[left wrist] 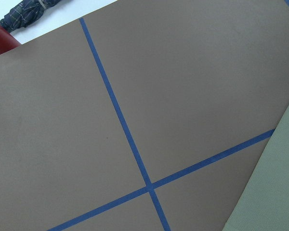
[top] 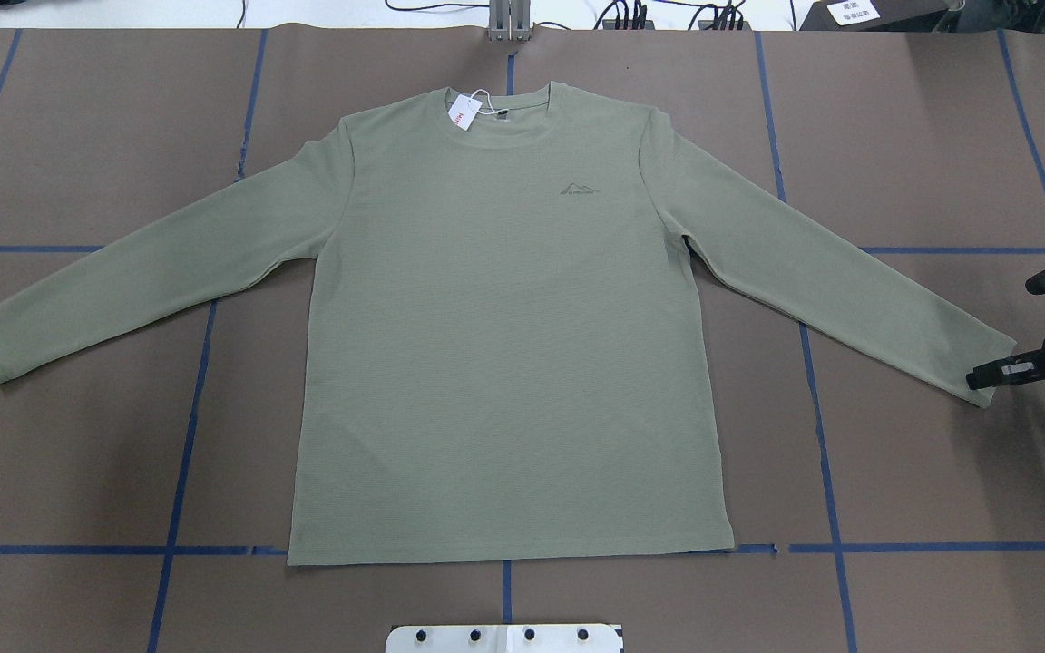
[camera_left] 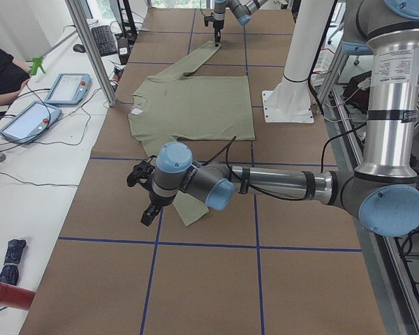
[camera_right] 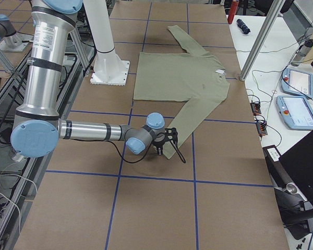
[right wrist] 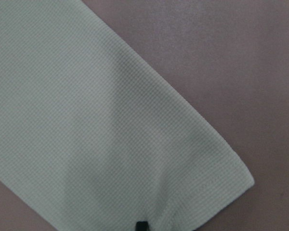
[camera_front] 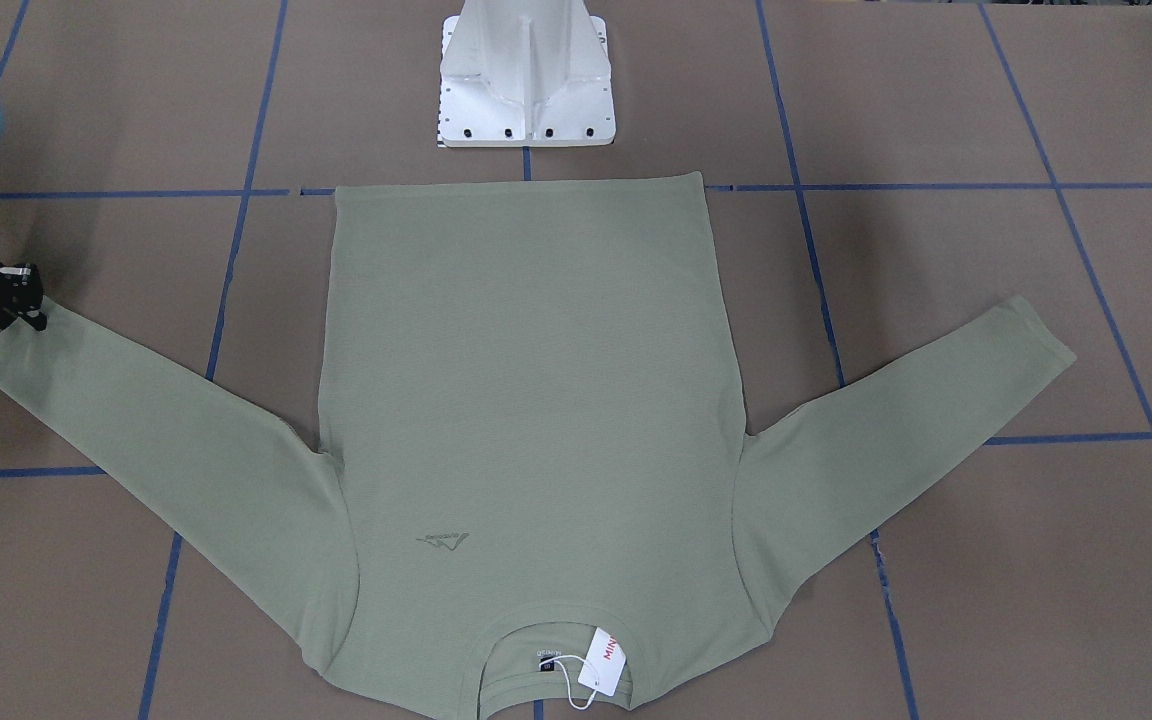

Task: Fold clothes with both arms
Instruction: 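Reach the right gripper to the nearest sleeve cuff and grasp it, then carry the held sleeve with the right gripper across the shirt body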

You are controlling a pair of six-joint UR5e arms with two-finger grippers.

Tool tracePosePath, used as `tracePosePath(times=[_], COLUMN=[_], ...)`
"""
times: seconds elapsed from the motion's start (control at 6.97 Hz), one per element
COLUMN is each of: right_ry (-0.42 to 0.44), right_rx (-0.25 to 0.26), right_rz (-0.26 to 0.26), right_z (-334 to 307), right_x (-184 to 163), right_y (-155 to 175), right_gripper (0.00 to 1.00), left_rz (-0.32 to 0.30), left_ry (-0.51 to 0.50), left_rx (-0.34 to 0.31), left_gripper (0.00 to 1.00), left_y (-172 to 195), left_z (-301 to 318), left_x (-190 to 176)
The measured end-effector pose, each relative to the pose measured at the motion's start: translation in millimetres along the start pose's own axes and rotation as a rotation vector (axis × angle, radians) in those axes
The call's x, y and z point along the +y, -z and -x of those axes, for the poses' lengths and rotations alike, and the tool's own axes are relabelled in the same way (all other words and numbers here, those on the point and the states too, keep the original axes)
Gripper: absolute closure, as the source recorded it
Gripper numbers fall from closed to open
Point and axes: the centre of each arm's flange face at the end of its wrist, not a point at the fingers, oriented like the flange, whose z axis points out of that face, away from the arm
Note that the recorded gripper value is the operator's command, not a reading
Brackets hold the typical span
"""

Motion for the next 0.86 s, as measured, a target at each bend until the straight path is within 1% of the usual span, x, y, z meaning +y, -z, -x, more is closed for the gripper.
tracePosePath(times=[0.14,0.29,0.43,0.72,0.86], right_ry=[0.002,0.003,0.003,-0.008,-0.01], right_rx=[-0.007,-0.013,-0.021,-0.055,-0.085], right_rz=[-0.001,-0.002,-0.004,-0.014,-0.019], right_z=[2.4,4.2,6.0,6.5,10.5], right_x=[-0.8,-1.9,-3.6,-11.2,-17.6], right_y=[2.3,4.0,6.5,20.9,30.5], right_gripper=[0.81,0.93,1.0,1.0,1.0], left_rz=[0.001,0.001,0.002,0.002,0.002], left_ry=[0.0,0.001,0.002,0.002,0.002], left_rx=[0.0,0.0,-0.001,0.0,0.0], left_gripper=[0.0,0.0,0.0,0.0,0.0], left_y=[-0.2,-0.4,-0.6,-0.7,-0.7], left_z=[0.1,0.4,0.6,0.6,0.6], left_x=[0.4,0.8,1.0,1.1,1.1])
